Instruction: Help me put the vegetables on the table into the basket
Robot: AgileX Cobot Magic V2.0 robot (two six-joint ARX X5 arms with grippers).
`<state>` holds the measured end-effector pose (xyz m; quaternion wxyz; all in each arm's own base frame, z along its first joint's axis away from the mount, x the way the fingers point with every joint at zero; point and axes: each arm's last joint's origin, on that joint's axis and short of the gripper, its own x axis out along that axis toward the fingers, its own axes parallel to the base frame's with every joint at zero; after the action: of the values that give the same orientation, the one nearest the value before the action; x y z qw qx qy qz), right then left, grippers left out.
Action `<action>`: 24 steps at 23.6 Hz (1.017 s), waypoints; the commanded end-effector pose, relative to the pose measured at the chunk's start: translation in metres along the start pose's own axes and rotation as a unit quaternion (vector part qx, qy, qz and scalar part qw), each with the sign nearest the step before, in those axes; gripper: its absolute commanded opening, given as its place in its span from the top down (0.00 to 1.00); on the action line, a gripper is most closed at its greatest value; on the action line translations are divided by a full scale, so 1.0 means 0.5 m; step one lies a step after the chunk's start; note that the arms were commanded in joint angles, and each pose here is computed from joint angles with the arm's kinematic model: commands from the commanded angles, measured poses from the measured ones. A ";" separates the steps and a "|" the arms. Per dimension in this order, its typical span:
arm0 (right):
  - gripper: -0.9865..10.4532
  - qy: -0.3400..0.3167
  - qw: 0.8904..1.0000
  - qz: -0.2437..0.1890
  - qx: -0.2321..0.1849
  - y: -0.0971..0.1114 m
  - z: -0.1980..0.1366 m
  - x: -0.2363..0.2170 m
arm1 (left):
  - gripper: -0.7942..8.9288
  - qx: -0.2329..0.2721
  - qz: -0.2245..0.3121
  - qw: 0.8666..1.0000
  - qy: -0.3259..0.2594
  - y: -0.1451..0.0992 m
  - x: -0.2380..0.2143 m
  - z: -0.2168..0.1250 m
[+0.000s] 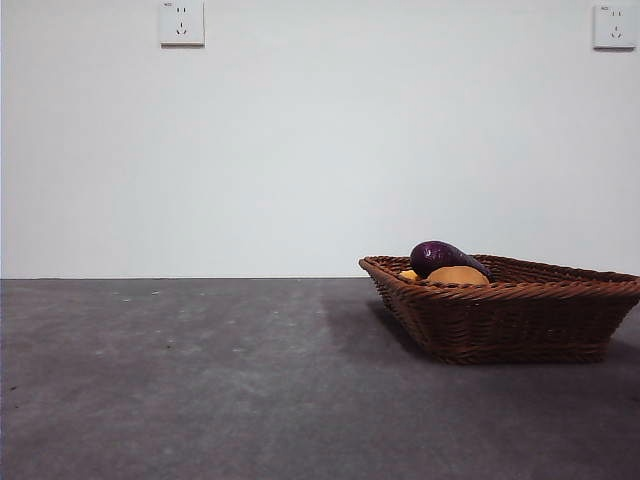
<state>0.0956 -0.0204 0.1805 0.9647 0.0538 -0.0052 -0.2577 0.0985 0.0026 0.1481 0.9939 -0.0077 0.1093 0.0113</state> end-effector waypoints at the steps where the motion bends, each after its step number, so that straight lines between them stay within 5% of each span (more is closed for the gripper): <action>1: 0.91 0.014 0.999 0.038 -0.007 0.002 -0.027 0.000 | 0.92 -0.003 -0.001 1.000 0.004 -0.001 0.002 -0.006; 6: 0.91 0.022 0.988 0.143 -0.044 0.014 -0.035 -0.005 | 0.92 -0.003 -0.001 1.000 0.004 -0.001 0.002 -0.006; 11: 0.91 0.009 0.965 0.243 -0.102 0.029 -0.034 -0.012 | 0.92 -0.003 -0.001 1.000 0.004 -0.001 0.002 -0.006; 14: 0.91 0.018 0.952 0.289 -0.097 0.035 -0.038 -0.016 | 0.92 -0.003 -0.001 1.000 0.004 -0.001 0.002 -0.006; 24: 0.91 0.095 0.944 0.308 -0.066 0.034 -0.063 -0.022 | 0.92 -0.003 -0.001 1.000 0.004 -0.001 0.002 -0.006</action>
<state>0.0957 0.0029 0.1528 0.9945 0.0010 0.0878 0.0578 0.0986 0.0026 0.1479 0.9938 -0.0077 0.1102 0.0113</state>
